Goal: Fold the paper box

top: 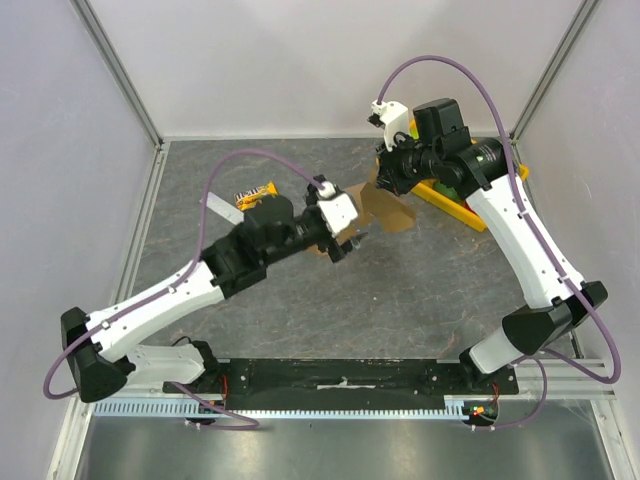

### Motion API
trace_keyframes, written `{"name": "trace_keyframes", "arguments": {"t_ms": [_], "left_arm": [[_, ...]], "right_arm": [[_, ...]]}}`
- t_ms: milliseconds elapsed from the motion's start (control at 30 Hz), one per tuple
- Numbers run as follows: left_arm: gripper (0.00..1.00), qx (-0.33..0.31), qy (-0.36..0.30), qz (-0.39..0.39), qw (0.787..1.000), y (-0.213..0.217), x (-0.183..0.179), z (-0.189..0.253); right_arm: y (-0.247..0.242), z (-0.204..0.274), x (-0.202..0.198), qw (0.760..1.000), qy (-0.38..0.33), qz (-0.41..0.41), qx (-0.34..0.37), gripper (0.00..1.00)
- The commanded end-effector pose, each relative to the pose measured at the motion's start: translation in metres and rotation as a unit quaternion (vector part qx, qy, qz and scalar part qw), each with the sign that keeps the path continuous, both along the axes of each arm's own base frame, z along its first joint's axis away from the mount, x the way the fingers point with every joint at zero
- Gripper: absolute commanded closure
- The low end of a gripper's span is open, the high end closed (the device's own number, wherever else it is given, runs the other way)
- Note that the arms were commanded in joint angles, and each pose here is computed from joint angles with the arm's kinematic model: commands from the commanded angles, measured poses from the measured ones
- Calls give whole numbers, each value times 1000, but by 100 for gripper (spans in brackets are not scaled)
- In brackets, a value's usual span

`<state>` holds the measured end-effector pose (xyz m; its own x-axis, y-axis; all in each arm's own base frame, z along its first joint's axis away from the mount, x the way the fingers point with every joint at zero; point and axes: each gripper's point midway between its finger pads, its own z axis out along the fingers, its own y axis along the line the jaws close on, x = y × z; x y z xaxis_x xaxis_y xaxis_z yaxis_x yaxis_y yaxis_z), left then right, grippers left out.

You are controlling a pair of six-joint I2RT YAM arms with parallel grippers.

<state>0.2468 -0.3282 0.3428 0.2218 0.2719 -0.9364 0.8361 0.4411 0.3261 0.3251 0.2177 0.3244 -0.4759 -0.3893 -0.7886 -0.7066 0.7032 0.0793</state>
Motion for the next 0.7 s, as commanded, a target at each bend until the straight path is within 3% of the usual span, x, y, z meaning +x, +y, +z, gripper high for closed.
{"name": "trace_keyframes", "arguments": {"t_ms": [0, 133, 433, 667], "left_arm": [[1, -2, -113, 104, 988, 8, 8, 16], [0, 4, -172, 167, 971, 3, 6, 9], [1, 18, -296, 307, 904, 14, 33, 19], [10, 1, -274, 293, 916, 13, 51, 25]], "right_arm": [[3, 7, 0, 1000, 4, 0, 14, 91], [5, 3, 0, 1000, 10, 1, 14, 91], [7, 6, -1, 1000, 9, 7, 20, 90], [6, 6, -4, 1000, 7, 11, 19, 90]]}}
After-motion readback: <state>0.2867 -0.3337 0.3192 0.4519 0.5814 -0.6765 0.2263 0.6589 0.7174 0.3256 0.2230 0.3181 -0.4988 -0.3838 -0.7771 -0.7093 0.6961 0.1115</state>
